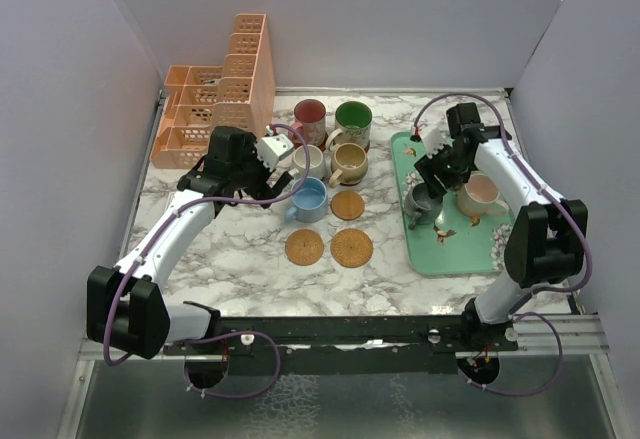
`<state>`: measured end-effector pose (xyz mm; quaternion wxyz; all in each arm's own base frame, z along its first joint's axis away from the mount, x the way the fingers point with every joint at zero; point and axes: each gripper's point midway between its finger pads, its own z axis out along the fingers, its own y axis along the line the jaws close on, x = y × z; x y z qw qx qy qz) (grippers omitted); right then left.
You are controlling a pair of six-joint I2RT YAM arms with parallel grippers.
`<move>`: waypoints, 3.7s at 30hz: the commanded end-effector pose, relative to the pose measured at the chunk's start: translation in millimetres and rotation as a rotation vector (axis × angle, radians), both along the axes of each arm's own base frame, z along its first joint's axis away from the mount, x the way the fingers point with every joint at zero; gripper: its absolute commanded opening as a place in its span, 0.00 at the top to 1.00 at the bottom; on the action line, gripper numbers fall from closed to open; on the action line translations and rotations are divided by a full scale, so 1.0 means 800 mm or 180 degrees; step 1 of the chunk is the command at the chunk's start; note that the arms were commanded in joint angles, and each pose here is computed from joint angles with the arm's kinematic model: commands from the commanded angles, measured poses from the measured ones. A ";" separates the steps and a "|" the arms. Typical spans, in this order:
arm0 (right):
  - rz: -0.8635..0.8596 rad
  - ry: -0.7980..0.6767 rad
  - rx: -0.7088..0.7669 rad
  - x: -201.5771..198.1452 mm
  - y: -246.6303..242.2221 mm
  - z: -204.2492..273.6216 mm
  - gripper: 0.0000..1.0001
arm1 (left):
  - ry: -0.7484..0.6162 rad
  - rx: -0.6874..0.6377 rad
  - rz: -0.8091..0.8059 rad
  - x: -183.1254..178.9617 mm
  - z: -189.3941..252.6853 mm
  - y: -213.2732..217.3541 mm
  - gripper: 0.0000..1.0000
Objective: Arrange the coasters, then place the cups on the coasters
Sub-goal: Pick up the cup from the tray, then place the cup on the coaster.
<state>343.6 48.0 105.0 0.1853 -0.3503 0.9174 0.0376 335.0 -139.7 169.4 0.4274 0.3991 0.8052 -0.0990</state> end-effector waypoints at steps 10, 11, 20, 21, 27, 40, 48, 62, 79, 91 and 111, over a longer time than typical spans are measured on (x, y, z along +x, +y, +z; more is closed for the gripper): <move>0.0824 -0.0085 0.0069 0.035 0.020 -0.004 0.47 | -0.0079 -0.0012 0.0025 0.004 0.008 0.000 0.01; 0.0839 -0.0067 0.0085 0.035 0.021 -0.005 0.51 | -0.0080 -0.0013 0.0023 0.004 0.008 0.000 0.01; 0.0781 0.0003 0.0155 0.022 0.024 -0.001 0.85 | -0.0081 -0.0008 0.0023 0.003 0.007 0.000 0.01; 0.0760 0.0003 0.0164 0.020 0.024 0.002 0.87 | -0.0079 -0.0012 0.0025 0.003 0.008 0.000 0.01; 0.0539 -0.0108 0.0335 0.020 0.043 0.039 0.99 | -0.0030 -0.0061 0.0068 0.004 0.003 -0.002 0.01; 0.0535 -0.0416 0.0417 0.038 0.152 0.084 0.99 | -0.0136 -0.0031 0.0435 0.021 0.006 0.019 0.01; 0.0547 -0.0427 0.0427 0.041 0.213 0.068 0.99 | -0.0175 -0.0010 0.0604 0.027 0.006 0.034 0.01; 0.0253 -0.0413 0.0330 0.057 0.241 0.044 0.99 | -0.0182 -0.0009 0.0621 0.028 0.006 0.038 0.01; 0.0266 -0.0441 0.0207 0.059 0.260 0.029 0.99 | -0.0176 -0.0019 0.0599 0.027 0.006 0.036 0.01; 0.0299 -0.0418 0.0170 0.057 0.267 0.024 0.99 | -0.0177 -0.0017 0.0594 0.026 0.006 0.036 0.01; 0.0331 -0.0365 0.0047 0.052 0.268 0.007 0.98 | -0.0180 -0.0010 0.0583 0.024 0.005 0.037 0.01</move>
